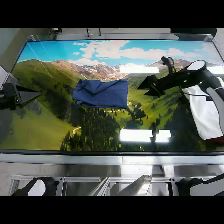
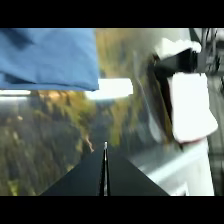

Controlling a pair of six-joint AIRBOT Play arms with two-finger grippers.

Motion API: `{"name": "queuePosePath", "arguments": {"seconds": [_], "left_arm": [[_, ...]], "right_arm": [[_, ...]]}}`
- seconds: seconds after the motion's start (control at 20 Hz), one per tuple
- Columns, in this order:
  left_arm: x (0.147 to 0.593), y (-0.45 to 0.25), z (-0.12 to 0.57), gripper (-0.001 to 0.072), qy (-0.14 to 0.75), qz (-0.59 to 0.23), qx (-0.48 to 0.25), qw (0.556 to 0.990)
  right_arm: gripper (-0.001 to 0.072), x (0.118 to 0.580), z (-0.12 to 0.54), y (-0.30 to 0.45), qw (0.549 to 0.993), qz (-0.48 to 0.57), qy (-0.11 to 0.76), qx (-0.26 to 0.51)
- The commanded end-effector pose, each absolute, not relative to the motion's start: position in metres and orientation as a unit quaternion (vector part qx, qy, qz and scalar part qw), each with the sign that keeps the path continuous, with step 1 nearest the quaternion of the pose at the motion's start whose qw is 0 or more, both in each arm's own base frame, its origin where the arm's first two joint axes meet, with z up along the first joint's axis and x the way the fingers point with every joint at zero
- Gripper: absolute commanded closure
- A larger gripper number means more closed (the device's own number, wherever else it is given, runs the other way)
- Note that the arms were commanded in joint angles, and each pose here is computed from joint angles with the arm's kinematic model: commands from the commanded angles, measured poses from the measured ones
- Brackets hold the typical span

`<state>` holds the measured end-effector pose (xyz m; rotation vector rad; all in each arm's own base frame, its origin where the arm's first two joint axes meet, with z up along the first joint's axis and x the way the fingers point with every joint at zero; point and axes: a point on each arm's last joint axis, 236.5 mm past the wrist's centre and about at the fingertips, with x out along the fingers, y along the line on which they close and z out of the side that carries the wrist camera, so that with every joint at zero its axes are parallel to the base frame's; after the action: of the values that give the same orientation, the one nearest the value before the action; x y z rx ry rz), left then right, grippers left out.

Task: Fold the shirts.

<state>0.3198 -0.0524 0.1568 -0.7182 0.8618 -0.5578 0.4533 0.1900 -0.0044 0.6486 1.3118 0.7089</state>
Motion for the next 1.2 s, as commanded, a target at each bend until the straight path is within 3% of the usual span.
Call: {"name": "queuePosePath", "arguments": {"seconds": [0.0, 0.35, 0.6, 0.65, 0.7, 0.75, 0.85, 1.0, 1.15], "left_arm": [[0.320, -0.031, 0.150, 0.0689, 0.376, -0.213, -0.354, 0.830], [0.328, -0.022, 0.152, 0.0689, 0.356, -0.202, -0.339, 0.847], [0.329, -0.020, 0.152, 0.0689, 0.352, -0.202, -0.331, 0.852], [0.330, -0.019, 0.152, 0.0688, 0.350, -0.201, -0.330, 0.853], [0.331, -0.019, 0.152, 0.0689, 0.349, -0.200, -0.330, 0.854], [0.331, -0.019, 0.152, 0.0688, 0.349, -0.200, -0.329, 0.854], [0.331, -0.019, 0.153, 0.0688, 0.349, -0.200, -0.329, 0.854], [0.331, -0.019, 0.152, 0.0688, 0.350, -0.200, -0.329, 0.854], [0.329, -0.021, 0.152, 0.0688, 0.353, -0.204, -0.329, 0.851]], "right_arm": [[0.0019, 0.475, -0.049, 0.210, 0.702, 0.283, 0.577, 0.307], [0.0019, 0.490, -0.096, 0.264, 0.690, 0.261, 0.567, 0.367], [0.0021, 0.502, -0.083, 0.297, 0.689, 0.298, 0.524, 0.403], [0.0093, 0.505, -0.077, 0.303, 0.689, 0.307, 0.512, 0.410], [0.0453, 0.507, -0.068, 0.308, 0.687, 0.317, 0.501, 0.421], [0.0611, 0.508, -0.057, 0.314, 0.680, 0.327, 0.491, 0.436], [0.0698, 0.507, -0.032, 0.321, 0.674, 0.361, 0.470, 0.442], [0.0698, 0.509, 0.034, 0.320, 0.692, 0.396, 0.426, 0.428], [0.0699, 0.508, 0.138, 0.288, 0.738, 0.424, 0.342, 0.400]]}}
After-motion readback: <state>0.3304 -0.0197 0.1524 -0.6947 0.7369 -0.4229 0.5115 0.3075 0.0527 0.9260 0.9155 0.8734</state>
